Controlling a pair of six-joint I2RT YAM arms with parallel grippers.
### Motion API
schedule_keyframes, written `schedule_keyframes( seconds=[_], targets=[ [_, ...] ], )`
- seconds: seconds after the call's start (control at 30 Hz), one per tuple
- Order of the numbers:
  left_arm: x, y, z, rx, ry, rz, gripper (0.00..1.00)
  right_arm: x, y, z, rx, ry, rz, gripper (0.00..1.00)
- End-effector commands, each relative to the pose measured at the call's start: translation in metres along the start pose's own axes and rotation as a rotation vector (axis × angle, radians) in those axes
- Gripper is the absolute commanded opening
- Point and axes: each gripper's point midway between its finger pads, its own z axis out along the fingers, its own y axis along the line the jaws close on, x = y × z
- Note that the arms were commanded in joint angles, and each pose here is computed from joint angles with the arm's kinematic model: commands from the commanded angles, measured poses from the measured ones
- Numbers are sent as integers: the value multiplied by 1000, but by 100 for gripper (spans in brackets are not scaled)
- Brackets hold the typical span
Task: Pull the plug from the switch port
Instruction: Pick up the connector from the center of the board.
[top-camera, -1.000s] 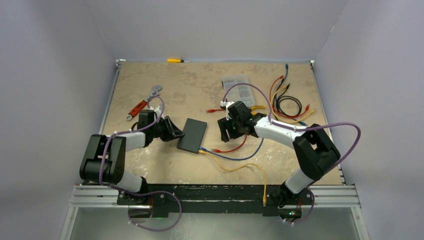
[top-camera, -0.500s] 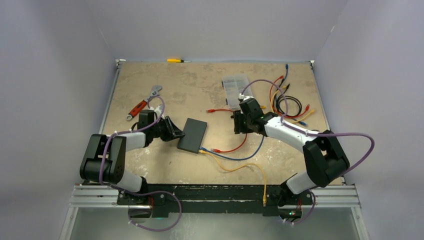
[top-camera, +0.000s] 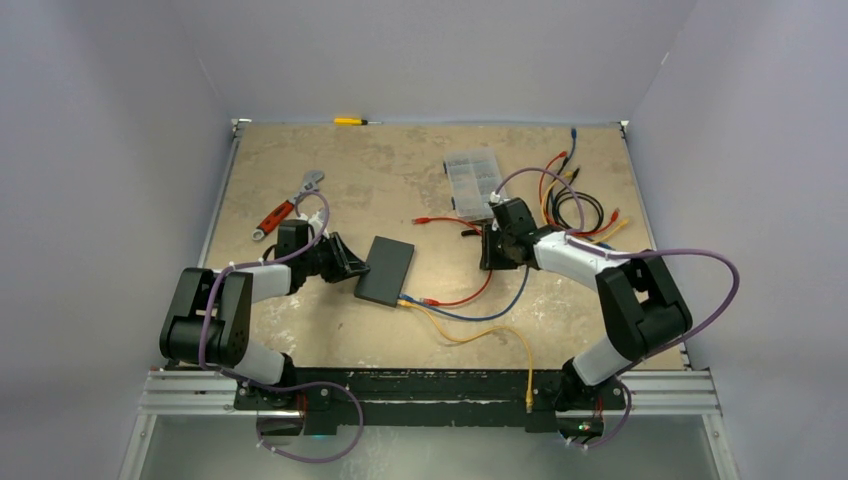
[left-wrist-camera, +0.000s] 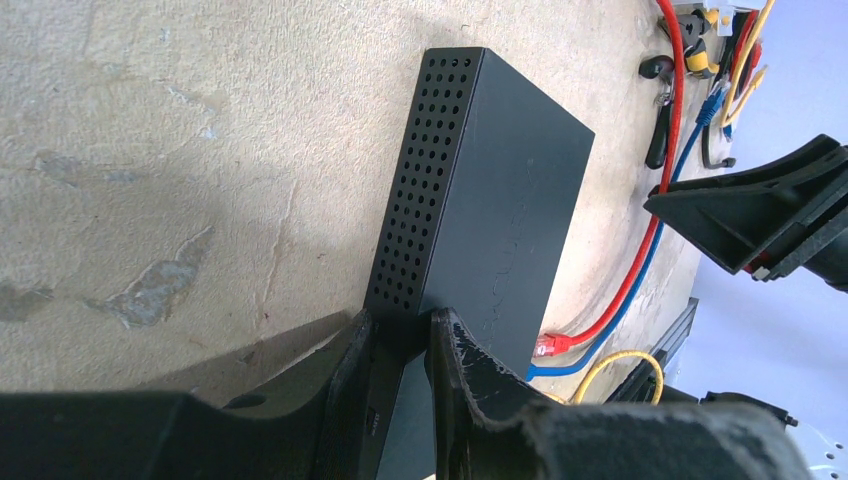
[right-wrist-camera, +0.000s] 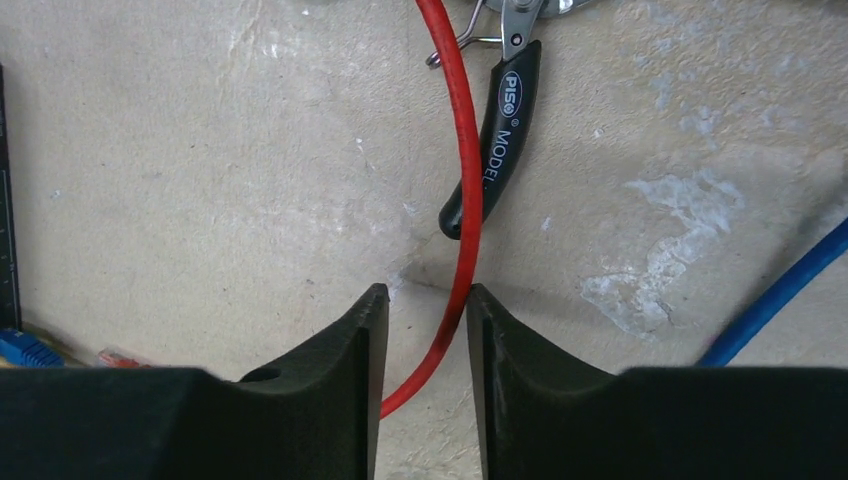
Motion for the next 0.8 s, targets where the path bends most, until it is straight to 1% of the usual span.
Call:
schedule_keyframes(
  seconds=[0.0, 0.13, 0.23, 0.33, 0.37, 0.53, 0.77],
  targets=[
    [41, 57, -1, -223, 90, -54, 10, -1, 4, 6, -41, 3, 11, 35],
    [42, 58, -1, -224, 93, -55, 10, 1, 5, 9, -46, 14, 13, 21],
    [41, 57, -1, -223, 93, -55, 10, -2, 6, 7, -49, 3, 12, 8],
    [41, 57, -1, -222, 91, -54, 10, -12, 9, 1, -57, -24, 6, 2],
    [41, 57, -1, -222, 92, -55, 10, -16, 9, -2, -56, -36, 4, 0],
    [41, 56, -1, -222, 92, -56, 10, -42, 16, -23, -67, -118, -8, 0],
    [41, 56, -1, -221, 91, -57, 10, -78, 17, -63, -49, -274, -1, 0]
  ],
)
